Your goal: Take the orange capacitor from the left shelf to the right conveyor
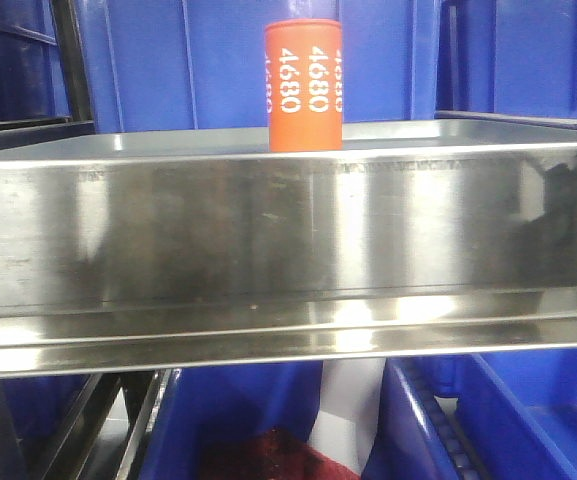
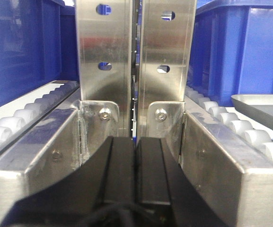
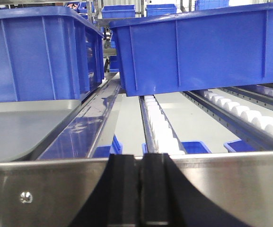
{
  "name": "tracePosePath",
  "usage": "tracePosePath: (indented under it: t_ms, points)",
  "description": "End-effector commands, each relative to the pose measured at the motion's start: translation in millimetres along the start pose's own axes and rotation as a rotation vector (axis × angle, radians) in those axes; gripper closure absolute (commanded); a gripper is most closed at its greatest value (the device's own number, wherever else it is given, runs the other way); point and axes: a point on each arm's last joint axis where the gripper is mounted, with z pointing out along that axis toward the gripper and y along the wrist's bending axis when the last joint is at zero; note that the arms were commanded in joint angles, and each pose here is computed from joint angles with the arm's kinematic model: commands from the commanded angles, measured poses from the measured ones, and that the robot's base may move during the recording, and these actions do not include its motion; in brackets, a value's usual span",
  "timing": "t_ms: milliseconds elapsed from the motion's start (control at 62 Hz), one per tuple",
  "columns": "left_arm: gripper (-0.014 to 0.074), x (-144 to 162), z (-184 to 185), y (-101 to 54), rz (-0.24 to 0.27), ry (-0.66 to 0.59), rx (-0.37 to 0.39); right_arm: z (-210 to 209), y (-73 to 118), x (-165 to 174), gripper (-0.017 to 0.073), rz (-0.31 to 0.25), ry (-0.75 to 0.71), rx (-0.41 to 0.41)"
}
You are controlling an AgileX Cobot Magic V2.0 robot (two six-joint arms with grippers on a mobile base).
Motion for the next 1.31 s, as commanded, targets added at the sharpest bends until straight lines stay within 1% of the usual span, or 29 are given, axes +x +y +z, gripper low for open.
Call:
tracePosePath:
  t_ms: [0, 274, 452, 597, 645, 726, 774, 871, 903, 952, 968, 1016, 1065, 1081, 1129, 1194, 1242, 1290]
  points:
    - [0.0720, -1, 0, -0.5, -0.010, -0.075, 0.008, -3, 1.6, -16, 0.0507, -0.007, -0.127, -0.012]
    - [0.0720, -1, 0, -0.5, -0.010, -0.075, 0.008, -3, 1.6, -16, 0.0507, -0.007, -0.128, -0.012]
    - [0.0720, -1, 0, -0.5, -0.010, -0.075, 0.008, -3, 1.8, -19, 0.0507, -0.007, -0.160, -0.015]
    - [0.0720, -1, 0, -0.5, -0.010, -0.075, 0.008, -5, 2.6, -28, 0.0507, -0.007, -0.254, -0.023]
    - [0.0720, -1, 0, -0.5, -0.010, -0.075, 0.008, -7, 3.1, -33, 0.0507, -0.006, -0.314, -0.029]
    - [0.0720, -1, 0, -0.5, -0.010, -0.075, 0.008, -9, 3.1, -40, 0.0507, 0.037, -0.403, -0.038]
    - [0.0720, -1, 0, -0.5, -0.010, -0.075, 0.008, -12, 3.2, -47, 0.0507, 0.068, -0.456, -0.045]
    - [0.0720, -1, 0, -0.5, -0.010, -0.075, 0.008, -16, 5.1, -65, 0.0507, 0.096, -0.507, -0.061]
    - [0.0720, -1, 0, -0.5, -0.010, -0.075, 0.008, -18, 6.2, -74, 0.0507, 0.092, -0.520, -0.064]
    - [0.0720, -1, 0, -0.5, -0.010, -0.075, 0.008, -21, 8.5, -89, 0.0507, 0.066, -0.512, -0.067]
    - [0.0720, -1, 0, -0.5, -0.010, -0.075, 0.008, -22, 8.8, -92, 0.0507, 0.067, -0.494, -0.064]
    - [0.0720, -1, 0, -0.5, -0.010, -0.075, 0.008, -24, 10.9, -108, 0.0507, 0.036, -0.462, -0.059]
    - [0.0720, -1, 0, -0.5, -0.010, -0.075, 0.008, -27, 12.6, -127, 0.0504, 0.030, -0.441, -0.054]
    - [0.0720, -1, 0, -0.5, -0.010, -0.075, 0.008, -25, 12.8, -131, 0.0496, 0.030, -0.410, -0.049]
    - [0.0720, -1, 0, -0.5, -0.010, -0.075, 0.008, -25, 14.5, -151, 0.0469, 0.033, -0.380, -0.043]
    - [0.0720, -1, 0, -0.5, -0.010, -0.075, 0.008, -18, 16.5, -174, 0.0389, 0.054, -0.310, -0.037]
    - [0.0720, -1, 0, -0.5, -0.010, -0.075, 0.008, -13, 18.6, -193, 0.0304, 0.078, -0.288, -0.042]
    - [0.0720, -1, 0, -0.5, -0.010, -0.075, 0.008, -6, 20.7, -210, 0.0197, 0.100, -0.270, -0.048]
